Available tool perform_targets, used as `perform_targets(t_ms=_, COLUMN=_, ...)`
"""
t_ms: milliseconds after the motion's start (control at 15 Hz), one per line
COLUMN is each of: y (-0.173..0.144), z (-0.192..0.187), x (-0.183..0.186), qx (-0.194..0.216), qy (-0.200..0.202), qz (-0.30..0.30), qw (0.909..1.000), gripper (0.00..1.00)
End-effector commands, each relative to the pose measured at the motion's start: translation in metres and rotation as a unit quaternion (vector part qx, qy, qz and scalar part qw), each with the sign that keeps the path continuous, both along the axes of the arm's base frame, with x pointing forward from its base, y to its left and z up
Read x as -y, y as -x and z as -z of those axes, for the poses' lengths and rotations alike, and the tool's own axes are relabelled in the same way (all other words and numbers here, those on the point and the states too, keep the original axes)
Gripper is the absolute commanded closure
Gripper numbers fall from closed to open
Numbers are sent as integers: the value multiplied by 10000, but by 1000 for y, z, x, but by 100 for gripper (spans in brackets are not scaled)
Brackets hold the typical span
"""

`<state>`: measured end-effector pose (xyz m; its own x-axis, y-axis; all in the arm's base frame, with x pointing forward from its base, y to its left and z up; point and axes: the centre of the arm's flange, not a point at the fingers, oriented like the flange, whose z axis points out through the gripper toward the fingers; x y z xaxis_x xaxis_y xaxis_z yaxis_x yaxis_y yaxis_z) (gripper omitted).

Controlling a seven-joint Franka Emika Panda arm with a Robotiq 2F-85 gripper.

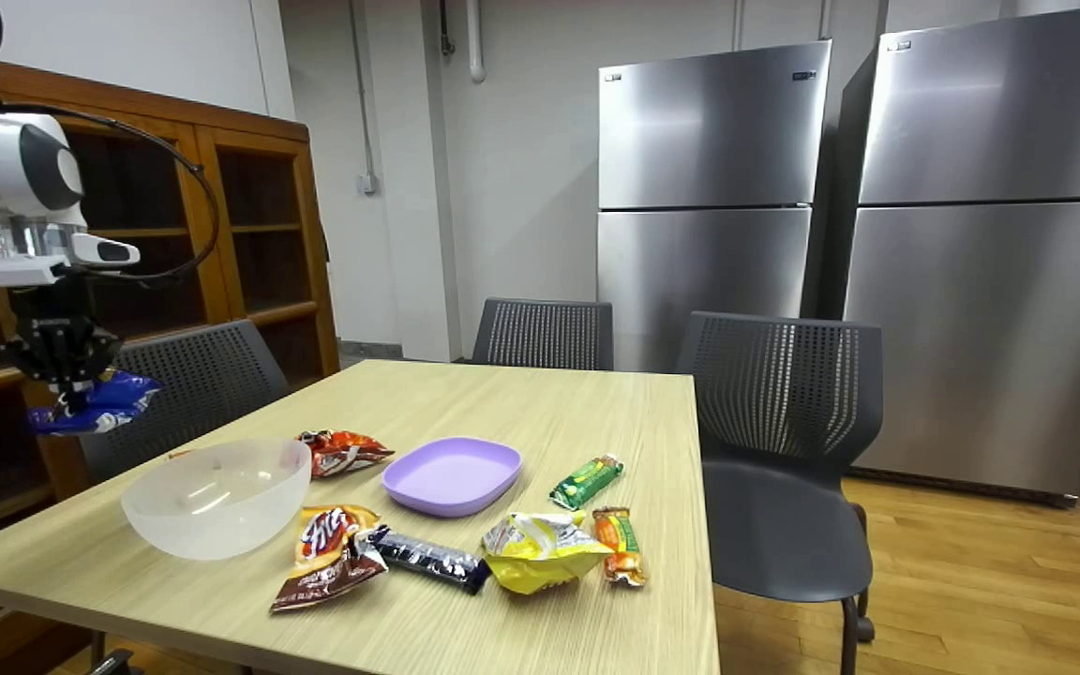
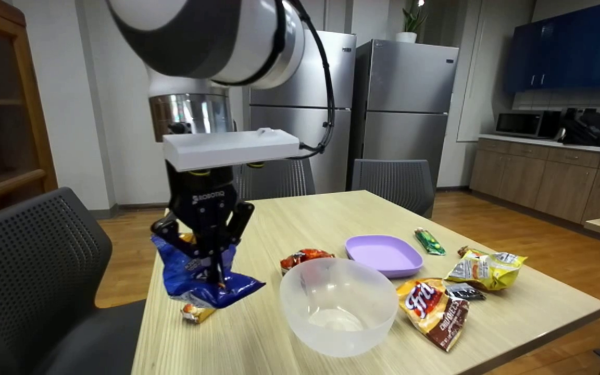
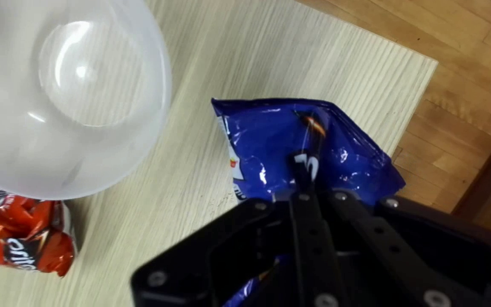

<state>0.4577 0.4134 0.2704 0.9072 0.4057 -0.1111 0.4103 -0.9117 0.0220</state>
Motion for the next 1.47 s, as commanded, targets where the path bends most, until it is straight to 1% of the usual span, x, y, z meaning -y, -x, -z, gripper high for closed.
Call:
perform_targets(t_ms=0, y=4, z=-23, x=49, qx=-61, qy=27, qz=345, qw=9994, gripper=100)
perform_targets(t_ms=333, y=3, z=-15, x=100, qx=-246, qy=77, qz=911, qw=9955, gripper=100)
perform_targets(t_ms=600, y=13, z=4, x=126, qx=-515, qy=161, qz=1247, qw=9907, gripper=100)
perform_targets(t_ms=1067, y=16, z=29, x=162, qx=-824, qy=295, qz=1773, qw=9802, gripper=100)
perform_targets(t_ms=1400, y=13, z=35, x=172, qx=-853, qy=333, qz=1905, qw=9774, gripper=100)
